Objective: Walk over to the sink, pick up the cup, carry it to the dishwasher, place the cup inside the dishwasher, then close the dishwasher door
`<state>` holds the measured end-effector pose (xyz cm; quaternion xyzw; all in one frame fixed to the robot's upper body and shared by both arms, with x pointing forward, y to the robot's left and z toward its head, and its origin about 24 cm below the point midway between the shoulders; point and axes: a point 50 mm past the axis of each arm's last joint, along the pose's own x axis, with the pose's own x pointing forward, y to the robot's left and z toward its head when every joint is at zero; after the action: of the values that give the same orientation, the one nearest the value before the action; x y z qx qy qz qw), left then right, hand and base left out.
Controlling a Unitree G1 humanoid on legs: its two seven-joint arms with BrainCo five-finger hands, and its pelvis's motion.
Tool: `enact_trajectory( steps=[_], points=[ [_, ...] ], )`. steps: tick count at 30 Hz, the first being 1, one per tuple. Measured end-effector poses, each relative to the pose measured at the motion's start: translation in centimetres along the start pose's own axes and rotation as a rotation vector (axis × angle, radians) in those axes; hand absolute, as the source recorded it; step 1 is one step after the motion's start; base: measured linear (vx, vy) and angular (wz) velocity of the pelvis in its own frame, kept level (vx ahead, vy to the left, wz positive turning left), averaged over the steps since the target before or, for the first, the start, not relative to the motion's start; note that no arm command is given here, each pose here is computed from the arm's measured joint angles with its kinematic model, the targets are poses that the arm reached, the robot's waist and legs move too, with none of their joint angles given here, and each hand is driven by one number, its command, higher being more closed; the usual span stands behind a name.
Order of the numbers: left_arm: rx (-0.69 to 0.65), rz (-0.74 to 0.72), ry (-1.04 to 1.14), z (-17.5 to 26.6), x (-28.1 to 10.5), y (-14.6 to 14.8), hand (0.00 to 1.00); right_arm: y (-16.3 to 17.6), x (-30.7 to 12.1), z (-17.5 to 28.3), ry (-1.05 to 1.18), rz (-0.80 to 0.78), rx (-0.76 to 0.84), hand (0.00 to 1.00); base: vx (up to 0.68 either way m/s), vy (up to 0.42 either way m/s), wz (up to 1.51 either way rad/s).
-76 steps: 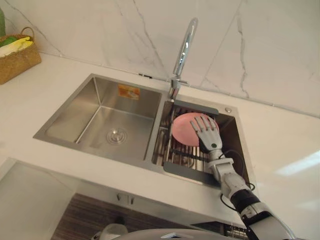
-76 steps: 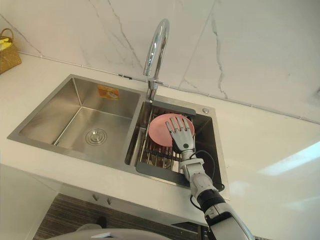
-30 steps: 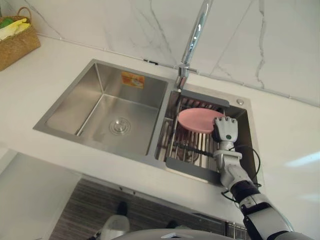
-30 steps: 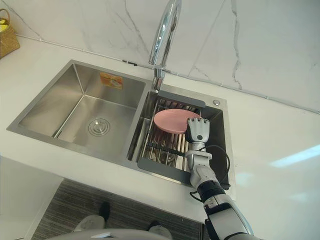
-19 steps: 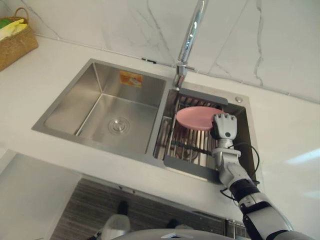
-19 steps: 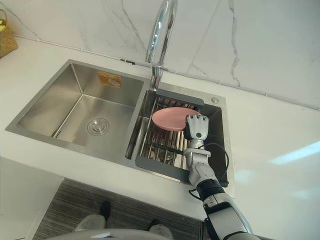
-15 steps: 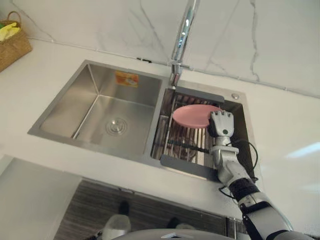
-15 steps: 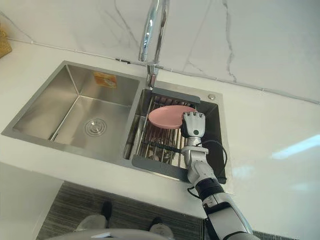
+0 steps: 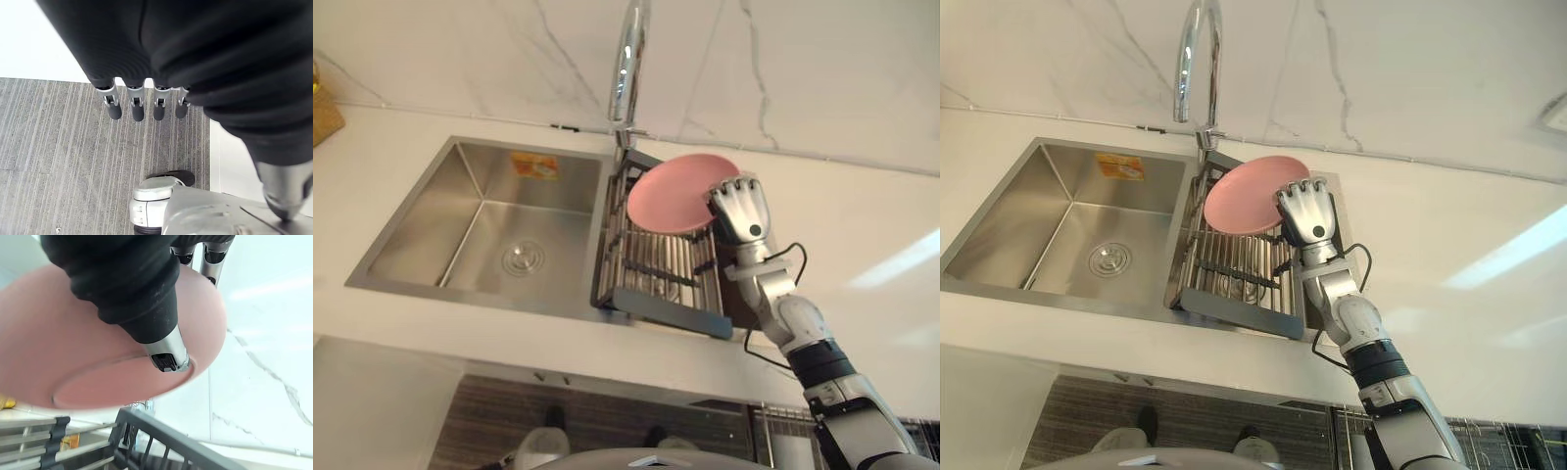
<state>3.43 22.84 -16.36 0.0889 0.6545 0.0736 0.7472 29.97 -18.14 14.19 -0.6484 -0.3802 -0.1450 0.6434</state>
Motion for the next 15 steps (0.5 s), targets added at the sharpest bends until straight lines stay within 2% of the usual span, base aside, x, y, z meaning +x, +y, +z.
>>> enact_trajectory(
  steps=[4,15],
  points=[
    [0.006,-0.003,0.010,-0.2,0.0,-0.1,0.00,-1.0,0.2,0.5,-0.046,-0.046,0.022,1.00,-0.01,0.010,-0.17],
    [-0.006,-0.011,0.035,-0.6,0.0,-0.1,0.00,-1.2,-1.4,-0.6,-0.070,-0.017,-0.027,1.00,0.02,0.007,-0.08]
  ],
)
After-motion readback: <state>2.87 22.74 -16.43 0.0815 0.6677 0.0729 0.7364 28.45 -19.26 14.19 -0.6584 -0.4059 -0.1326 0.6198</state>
